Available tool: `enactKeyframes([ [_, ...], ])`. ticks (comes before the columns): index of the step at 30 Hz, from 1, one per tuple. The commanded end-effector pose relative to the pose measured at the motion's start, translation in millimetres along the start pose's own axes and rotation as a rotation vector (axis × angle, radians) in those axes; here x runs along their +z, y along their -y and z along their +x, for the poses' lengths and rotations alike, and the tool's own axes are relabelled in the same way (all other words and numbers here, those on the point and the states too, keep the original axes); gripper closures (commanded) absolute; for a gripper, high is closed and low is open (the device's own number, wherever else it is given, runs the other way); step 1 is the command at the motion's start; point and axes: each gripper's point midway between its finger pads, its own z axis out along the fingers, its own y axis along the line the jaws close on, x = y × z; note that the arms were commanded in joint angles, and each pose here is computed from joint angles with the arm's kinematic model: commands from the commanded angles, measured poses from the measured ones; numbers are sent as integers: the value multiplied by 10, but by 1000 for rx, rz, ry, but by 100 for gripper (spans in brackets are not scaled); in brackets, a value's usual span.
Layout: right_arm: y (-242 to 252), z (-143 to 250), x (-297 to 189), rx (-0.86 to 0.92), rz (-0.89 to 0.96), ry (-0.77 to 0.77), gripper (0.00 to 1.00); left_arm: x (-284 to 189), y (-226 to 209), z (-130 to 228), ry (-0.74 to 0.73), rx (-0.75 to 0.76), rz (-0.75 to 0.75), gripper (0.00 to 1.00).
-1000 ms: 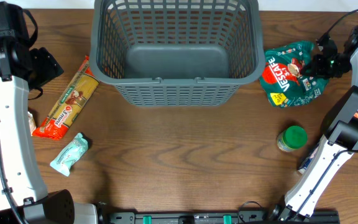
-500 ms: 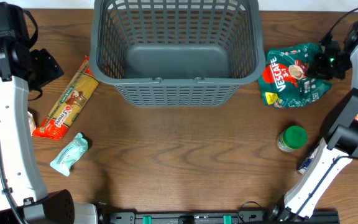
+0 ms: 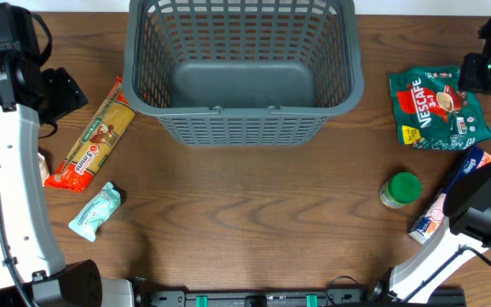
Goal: Pack container
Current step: 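Close the right gripper on the top edge of the Nescafe pouch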
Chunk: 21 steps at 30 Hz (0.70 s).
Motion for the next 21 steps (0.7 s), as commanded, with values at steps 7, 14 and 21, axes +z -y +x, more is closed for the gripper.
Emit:
enactKeyframes([
  [7,33,27,41,18,12,-17,78,-52,-63,-9,19,18,-17,8],
  [14,36,165,34,-153,7,-74,1,-52,-63,-9,19,18,-17,8],
  [21,514,53,59,-18,165,-26,1,-52,-62,-10,20,18,-17,8],
])
